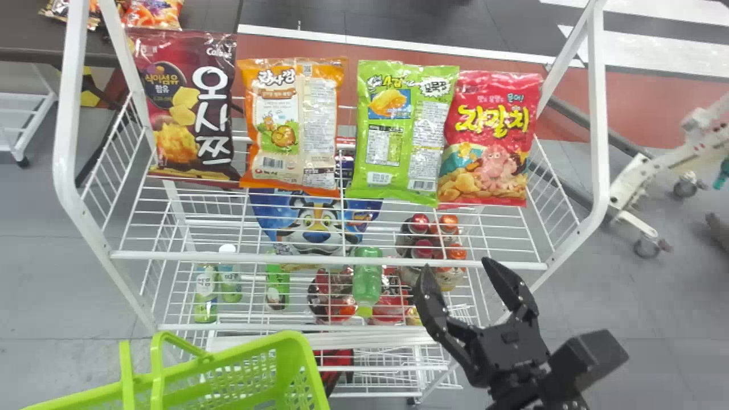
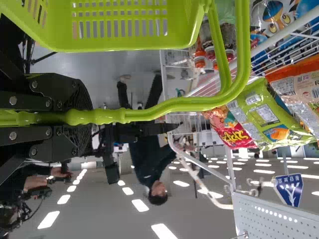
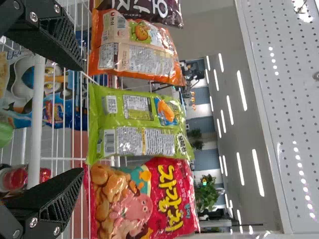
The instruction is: Hold basket handle with left hand then pick Gamjakkang with right hand and place into basket
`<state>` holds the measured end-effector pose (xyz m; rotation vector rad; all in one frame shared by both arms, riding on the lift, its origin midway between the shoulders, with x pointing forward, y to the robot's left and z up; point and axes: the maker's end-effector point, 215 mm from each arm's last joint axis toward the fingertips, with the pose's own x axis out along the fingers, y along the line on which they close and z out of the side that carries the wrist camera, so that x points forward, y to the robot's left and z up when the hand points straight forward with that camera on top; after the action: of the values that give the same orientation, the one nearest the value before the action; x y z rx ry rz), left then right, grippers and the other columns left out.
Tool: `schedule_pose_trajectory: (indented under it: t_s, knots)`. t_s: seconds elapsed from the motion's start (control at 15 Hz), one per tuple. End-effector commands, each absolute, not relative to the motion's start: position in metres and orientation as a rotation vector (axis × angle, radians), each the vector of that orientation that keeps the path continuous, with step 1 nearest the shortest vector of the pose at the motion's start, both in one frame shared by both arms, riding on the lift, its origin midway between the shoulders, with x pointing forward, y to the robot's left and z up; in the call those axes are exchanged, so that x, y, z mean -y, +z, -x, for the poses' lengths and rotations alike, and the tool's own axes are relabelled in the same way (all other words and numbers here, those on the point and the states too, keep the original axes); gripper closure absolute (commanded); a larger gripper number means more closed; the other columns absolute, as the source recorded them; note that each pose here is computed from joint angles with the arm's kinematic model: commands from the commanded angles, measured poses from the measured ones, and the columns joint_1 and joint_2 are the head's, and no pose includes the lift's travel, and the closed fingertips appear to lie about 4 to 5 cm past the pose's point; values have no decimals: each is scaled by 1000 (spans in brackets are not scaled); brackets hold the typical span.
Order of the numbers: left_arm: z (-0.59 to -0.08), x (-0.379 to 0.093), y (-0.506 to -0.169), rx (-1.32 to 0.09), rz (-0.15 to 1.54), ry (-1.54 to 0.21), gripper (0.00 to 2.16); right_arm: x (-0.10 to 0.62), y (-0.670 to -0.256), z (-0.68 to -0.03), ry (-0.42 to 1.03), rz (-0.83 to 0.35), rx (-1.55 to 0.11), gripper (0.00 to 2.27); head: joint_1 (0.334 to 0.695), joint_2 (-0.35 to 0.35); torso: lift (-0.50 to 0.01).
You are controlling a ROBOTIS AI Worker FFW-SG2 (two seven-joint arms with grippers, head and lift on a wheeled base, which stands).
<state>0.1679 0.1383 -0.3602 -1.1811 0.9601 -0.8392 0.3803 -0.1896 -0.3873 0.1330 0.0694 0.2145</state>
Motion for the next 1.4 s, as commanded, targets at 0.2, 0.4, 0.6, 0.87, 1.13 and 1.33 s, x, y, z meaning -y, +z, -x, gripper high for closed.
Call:
schedule_pose_trajectory:
  t_s: [0.2, 0.4, 0.6, 0.87, 1.13, 1.33]
  knots:
    - [-166, -138, -360, -966, 1177, -840, 2148, 118, -385, -428, 324, -148, -153, 80, 695, -44, -18]
    - [-165, -138, -360, -970, 1170, -840, 2148, 71, -372, -449, 376, -128, -175, 80, 695, 29, -18]
    - [-164, -139, -360, -971, 1172, -840, 2148, 30, -352, -475, 405, -112, -185, 76, 695, 130, -18]
    - [-164, -140, -361, -974, 1172, -835, 2148, -3, -336, -506, 400, -62, -187, 73, 695, 206, -18]
    - [-163, -142, -363, -976, 1179, -830, 2148, -19, -335, -539, 380, -24, -216, 66, 695, 251, -18]
    - [-164, -145, -363, -969, 1195, -828, 2148, -14, -333, -560, 334, 16, -250, 66, 695, 252, -18]
